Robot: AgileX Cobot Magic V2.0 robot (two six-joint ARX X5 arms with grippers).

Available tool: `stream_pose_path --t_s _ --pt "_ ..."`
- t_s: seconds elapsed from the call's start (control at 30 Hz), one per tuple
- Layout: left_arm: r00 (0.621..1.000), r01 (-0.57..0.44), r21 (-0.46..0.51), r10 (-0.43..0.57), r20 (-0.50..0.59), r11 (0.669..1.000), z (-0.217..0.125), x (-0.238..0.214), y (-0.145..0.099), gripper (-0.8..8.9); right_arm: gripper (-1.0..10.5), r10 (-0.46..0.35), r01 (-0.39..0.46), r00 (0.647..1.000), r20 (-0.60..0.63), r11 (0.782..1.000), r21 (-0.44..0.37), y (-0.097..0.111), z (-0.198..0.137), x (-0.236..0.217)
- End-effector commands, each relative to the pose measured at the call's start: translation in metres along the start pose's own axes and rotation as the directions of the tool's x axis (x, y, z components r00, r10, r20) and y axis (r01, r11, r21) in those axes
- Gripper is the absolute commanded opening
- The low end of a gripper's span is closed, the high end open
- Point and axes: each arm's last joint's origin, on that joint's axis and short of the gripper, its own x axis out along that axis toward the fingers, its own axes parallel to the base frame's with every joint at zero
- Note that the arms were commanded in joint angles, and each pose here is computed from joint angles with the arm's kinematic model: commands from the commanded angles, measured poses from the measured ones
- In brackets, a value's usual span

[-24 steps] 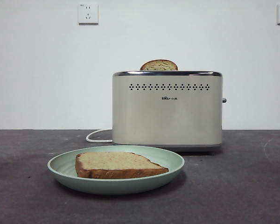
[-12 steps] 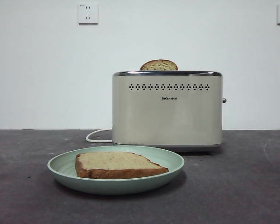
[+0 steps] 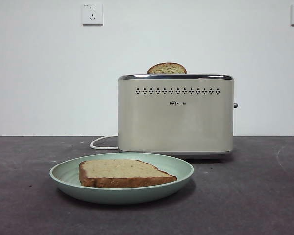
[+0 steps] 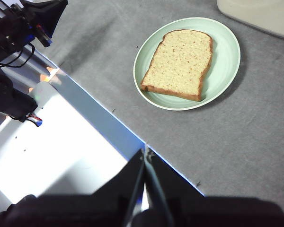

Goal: Take the bread from the toaster,put the bread on the plate,put the plate on the table

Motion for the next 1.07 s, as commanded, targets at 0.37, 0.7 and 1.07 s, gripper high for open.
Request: stream_pose_path --t_s 0.37,0.7,1.07 --pt "1.0 -0.005 -0.014 0.005 -0.004 1.0 -0.003 0.001 0.0 -0.03 0.0 -0.001 0.001 1.0 0.006 1.0 0.003 0.0 0.0 0.0" --pt "1.0 -0.005 -0.014 0.005 -0.004 1.0 -0.003 0.001 0.0 -0.03 0.0 -0.01 0.01 1.0 0.007 0.999 -0.03 0.0 0.0 0.0" --pt "1.0 -0.005 -0.013 0.005 -0.004 1.0 -0.003 0.001 0.0 -0.03 0.0 -0.291 0.284 0.946 0.141 0.956 0.068 -0.023 -0.005 -0.025"
